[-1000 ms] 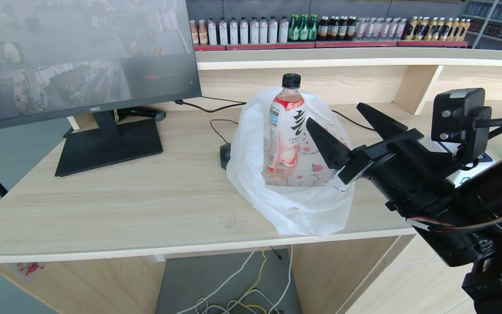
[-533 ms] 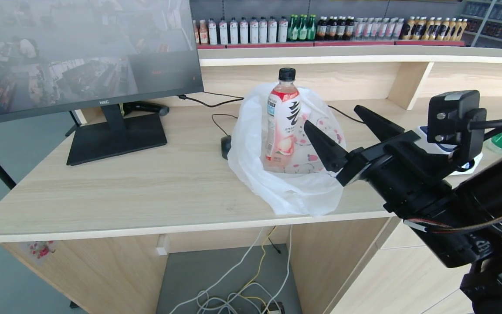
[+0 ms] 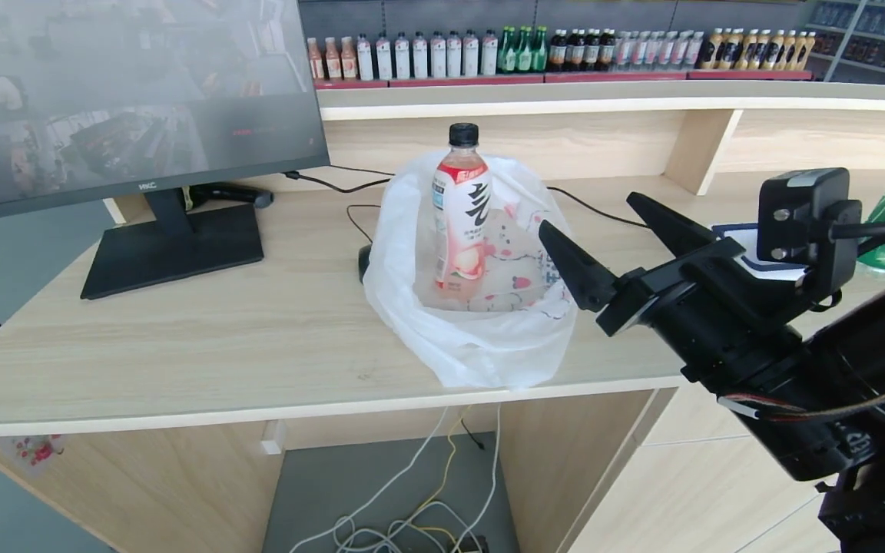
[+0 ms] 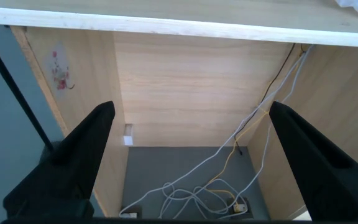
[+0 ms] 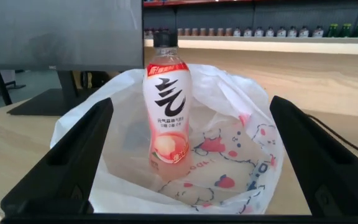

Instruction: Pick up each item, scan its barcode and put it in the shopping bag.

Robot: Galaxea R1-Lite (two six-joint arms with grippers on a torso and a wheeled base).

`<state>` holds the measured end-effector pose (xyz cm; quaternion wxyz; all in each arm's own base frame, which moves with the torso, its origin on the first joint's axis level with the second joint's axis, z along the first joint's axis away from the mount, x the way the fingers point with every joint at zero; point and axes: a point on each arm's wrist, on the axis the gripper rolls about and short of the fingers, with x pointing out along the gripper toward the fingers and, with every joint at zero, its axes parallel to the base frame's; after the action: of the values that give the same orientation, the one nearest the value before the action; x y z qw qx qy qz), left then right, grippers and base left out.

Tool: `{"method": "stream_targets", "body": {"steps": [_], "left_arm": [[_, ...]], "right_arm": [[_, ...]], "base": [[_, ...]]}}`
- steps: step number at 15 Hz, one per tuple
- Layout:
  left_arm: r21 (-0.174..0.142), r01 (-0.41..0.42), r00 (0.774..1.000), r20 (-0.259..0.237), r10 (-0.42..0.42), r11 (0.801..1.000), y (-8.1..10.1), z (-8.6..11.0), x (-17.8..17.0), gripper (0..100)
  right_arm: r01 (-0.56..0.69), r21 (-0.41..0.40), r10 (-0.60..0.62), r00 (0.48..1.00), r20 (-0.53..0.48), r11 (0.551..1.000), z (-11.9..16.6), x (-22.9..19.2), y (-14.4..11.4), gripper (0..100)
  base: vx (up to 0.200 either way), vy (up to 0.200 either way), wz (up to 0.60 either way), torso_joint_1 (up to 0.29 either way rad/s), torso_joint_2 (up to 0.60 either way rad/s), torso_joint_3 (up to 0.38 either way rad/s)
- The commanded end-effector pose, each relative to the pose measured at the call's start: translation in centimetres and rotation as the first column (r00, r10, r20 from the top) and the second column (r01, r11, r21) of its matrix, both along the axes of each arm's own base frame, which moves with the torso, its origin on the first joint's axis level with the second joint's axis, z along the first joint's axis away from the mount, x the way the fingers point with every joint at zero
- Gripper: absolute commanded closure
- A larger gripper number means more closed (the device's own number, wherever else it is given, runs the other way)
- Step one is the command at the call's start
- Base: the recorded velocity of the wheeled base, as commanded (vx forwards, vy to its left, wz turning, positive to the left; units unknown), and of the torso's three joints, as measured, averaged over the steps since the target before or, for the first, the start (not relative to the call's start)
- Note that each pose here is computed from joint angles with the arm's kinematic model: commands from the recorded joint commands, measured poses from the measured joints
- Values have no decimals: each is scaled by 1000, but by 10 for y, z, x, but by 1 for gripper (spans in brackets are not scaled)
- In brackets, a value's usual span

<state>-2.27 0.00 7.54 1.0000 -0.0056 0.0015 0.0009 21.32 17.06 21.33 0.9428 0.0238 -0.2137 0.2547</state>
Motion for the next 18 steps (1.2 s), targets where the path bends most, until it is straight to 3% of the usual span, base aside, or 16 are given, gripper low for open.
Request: {"method": "stream_targets", "body": {"steps": [1,18], "left_arm": [[-1,0,1000,0,0,1000,0,0,0,0],[-4,0,1000,0,0,1000,0,0,0,0]], "right_arm": [[-1,-1,1,1000,0,1000,0,0,0,0],[11,-7,-11,1000,25,1000,5,-1,-2,0]], "base": [[0,-200,0,2,2,2],[0,-200,0,3,2,2]]}}
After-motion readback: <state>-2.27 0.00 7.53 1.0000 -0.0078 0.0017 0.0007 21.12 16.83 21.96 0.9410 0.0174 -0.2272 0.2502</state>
